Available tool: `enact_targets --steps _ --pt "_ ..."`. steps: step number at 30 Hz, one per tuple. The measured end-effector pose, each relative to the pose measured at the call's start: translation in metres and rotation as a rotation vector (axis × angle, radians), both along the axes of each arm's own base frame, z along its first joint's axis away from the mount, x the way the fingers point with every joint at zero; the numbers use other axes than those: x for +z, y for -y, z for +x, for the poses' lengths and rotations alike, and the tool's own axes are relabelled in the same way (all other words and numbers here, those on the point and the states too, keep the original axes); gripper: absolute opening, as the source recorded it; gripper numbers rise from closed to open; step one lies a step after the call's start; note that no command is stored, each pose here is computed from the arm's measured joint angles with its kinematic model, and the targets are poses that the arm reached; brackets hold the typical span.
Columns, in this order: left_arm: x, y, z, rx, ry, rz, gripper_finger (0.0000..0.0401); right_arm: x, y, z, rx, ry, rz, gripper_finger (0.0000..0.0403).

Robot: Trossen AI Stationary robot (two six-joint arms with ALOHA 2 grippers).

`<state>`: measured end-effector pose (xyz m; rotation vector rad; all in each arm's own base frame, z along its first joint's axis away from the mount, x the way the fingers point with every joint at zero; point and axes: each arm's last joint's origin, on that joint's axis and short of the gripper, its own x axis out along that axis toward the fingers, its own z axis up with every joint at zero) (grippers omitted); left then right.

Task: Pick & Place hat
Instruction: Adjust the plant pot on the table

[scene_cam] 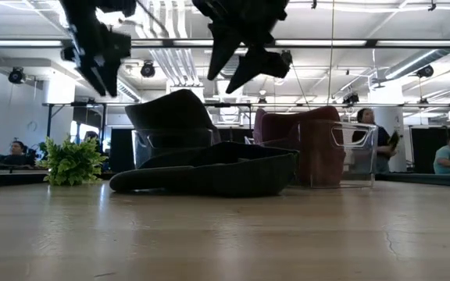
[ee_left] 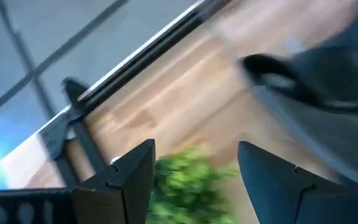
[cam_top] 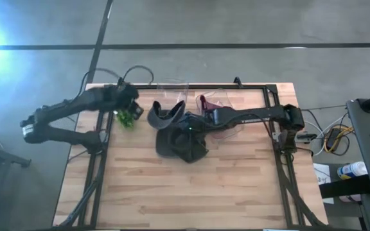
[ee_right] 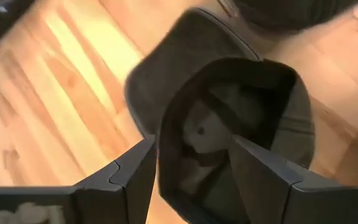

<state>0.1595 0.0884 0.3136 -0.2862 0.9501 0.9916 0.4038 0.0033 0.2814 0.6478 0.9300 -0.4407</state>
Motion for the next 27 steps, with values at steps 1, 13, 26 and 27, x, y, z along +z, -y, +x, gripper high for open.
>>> enact_targets --steps 1,13,26,27 --pt "-0.003 -0.012 0.001 0.026 -0.035 -0.011 0.0223 -0.001 -0.001 -0.001 0.004 -0.010 -0.002 0.0194" --pt "-0.041 -0.069 0.005 -0.060 -0.537 -0.321 0.0223 -0.009 -0.024 -0.011 0.095 -0.060 -0.020 0.0189" --pt "-0.041 -0.041 0.011 -0.154 -0.628 -0.296 0.0223 -0.021 -0.026 -0.022 0.105 -0.112 -0.022 0.0174" --pt "-0.042 -0.039 0.011 -0.164 -0.643 -0.294 0.0223 -0.021 -0.026 -0.023 0.105 -0.110 -0.022 0.0173"
